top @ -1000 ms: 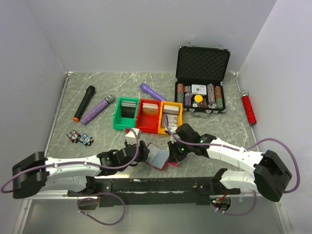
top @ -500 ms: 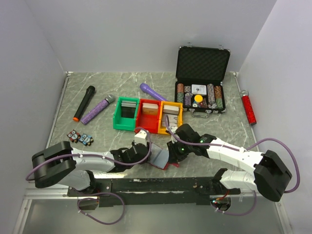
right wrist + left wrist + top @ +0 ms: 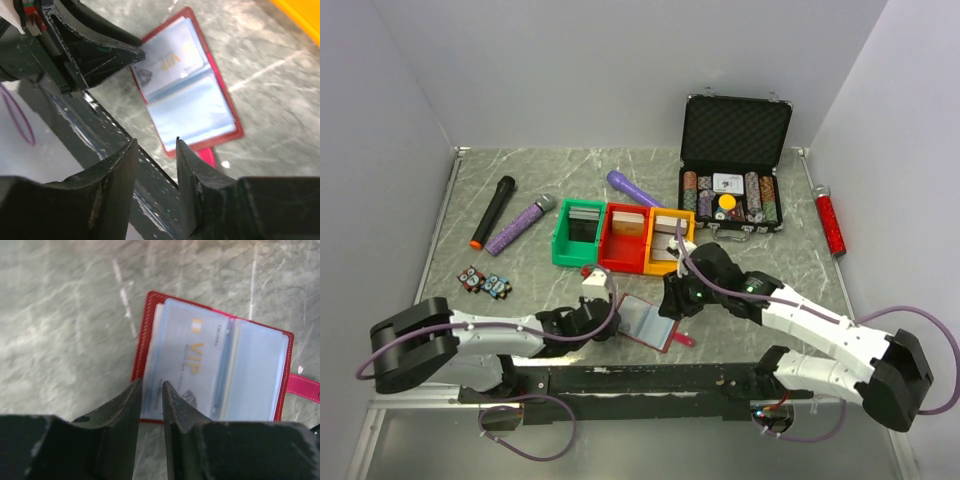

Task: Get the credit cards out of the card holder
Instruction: Remove the credit card from the card holder.

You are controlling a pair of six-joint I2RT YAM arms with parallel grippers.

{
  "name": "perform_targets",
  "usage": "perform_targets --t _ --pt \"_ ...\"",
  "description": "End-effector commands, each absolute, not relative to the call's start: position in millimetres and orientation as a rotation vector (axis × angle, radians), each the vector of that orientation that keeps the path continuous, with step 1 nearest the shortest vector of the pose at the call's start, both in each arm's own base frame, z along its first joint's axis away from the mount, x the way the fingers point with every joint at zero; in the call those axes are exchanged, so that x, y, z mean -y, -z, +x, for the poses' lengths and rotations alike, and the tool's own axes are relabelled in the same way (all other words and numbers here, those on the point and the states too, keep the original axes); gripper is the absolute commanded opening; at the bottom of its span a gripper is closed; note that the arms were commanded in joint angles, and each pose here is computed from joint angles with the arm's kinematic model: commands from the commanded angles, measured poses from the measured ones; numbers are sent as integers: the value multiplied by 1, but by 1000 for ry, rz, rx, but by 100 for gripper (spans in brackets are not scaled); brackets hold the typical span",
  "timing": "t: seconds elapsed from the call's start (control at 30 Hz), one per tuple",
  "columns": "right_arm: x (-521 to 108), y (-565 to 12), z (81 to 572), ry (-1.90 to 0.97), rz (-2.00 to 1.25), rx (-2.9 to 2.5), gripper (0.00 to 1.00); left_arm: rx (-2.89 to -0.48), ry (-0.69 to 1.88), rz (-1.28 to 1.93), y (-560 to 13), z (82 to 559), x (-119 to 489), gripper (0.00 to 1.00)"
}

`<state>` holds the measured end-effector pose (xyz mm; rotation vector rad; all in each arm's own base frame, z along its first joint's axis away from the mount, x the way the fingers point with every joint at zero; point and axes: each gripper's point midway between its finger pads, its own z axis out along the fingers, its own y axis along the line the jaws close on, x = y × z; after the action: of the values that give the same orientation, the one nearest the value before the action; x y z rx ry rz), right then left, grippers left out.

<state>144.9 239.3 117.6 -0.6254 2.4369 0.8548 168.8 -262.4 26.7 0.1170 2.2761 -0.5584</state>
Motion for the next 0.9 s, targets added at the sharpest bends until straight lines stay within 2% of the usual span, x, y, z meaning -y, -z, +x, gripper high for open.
perform_targets --t 0.0,0.17,0.37,0.6,0.73,0.87 --pt "-266 -119 147 -990 -618 -2416 43 -2311 547 -19 -21 161 241 28" --pt "-283 -100 154 -1038 -596 -2447 41 -2312 552 -75 -23 152 232 26" --pt "-291 -78 175 -919 -586 -2479 43 -2282 575 -100 -32 138 229 26" --pt "-301 -55 188 -724 -653 -2503 47 -2190 676 -150 -60 136 226 35" --pt "-306 -45 189 -689 -676 -2519 49 -2161 705 -176 -69 137 223 41" --pt "-314 -37 190 -661 -723 -2535 50 -2142 703 -202 -74 140 217 44"
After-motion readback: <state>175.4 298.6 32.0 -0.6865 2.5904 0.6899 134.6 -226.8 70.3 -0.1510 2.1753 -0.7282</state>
